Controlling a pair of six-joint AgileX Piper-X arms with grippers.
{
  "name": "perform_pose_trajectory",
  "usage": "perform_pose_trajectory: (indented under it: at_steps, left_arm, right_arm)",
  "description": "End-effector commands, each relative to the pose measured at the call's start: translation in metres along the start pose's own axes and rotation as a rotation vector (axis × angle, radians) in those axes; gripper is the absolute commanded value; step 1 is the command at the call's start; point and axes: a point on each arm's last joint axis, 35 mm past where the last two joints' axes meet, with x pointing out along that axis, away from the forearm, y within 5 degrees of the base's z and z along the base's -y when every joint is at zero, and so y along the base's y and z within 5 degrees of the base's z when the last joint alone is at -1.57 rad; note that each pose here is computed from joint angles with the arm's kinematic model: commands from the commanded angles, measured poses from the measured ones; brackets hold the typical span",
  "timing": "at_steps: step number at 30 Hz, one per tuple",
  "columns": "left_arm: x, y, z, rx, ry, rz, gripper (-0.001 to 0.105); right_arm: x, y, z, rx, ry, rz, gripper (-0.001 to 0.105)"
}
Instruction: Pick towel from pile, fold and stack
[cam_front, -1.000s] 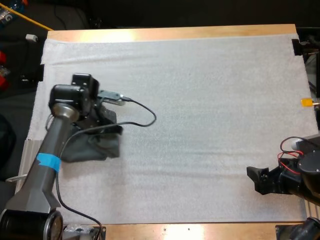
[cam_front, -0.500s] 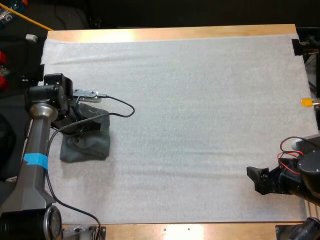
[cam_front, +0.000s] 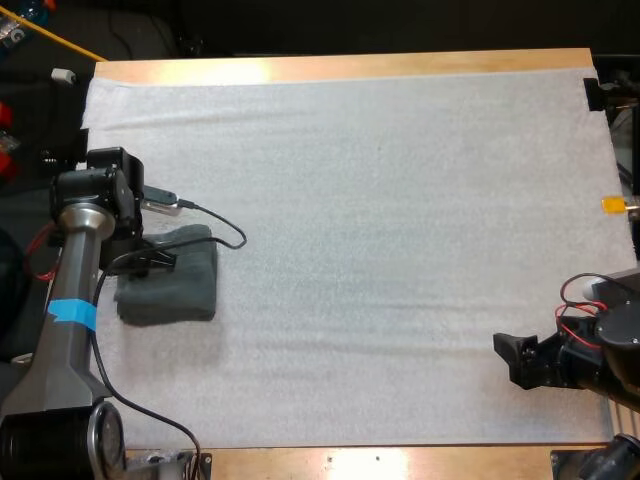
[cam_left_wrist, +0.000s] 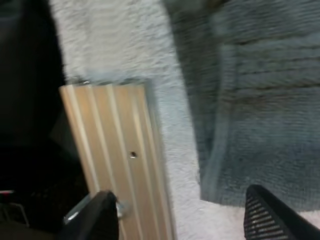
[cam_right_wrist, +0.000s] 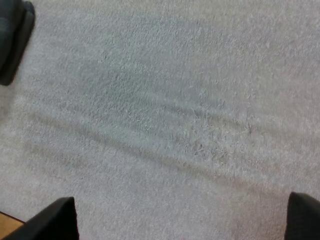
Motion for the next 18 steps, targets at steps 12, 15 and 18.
perform_pose_trajectory:
  at_steps: [12, 15, 18]
  left_arm:
    - [-0.006, -0.010, -0.013, -0.050, -0.006, -0.344, 0.052]
    - [0.012, -0.019, -0.020, -0.044, 0.021, -0.385, 0.052]
    - [0.030, -0.029, -0.026, -0.044, 0.026, -0.441, 0.052]
  right_arm:
    - [-0.003, 0.000, 0.000, -0.014, -0.004, 0.003, 0.079]
    - [-0.003, 0.000, 0.000, -0.014, -0.004, 0.003, 0.079]
    - [-0.003, 0.000, 0.000, -0.014, -0.004, 0.003, 0.079]
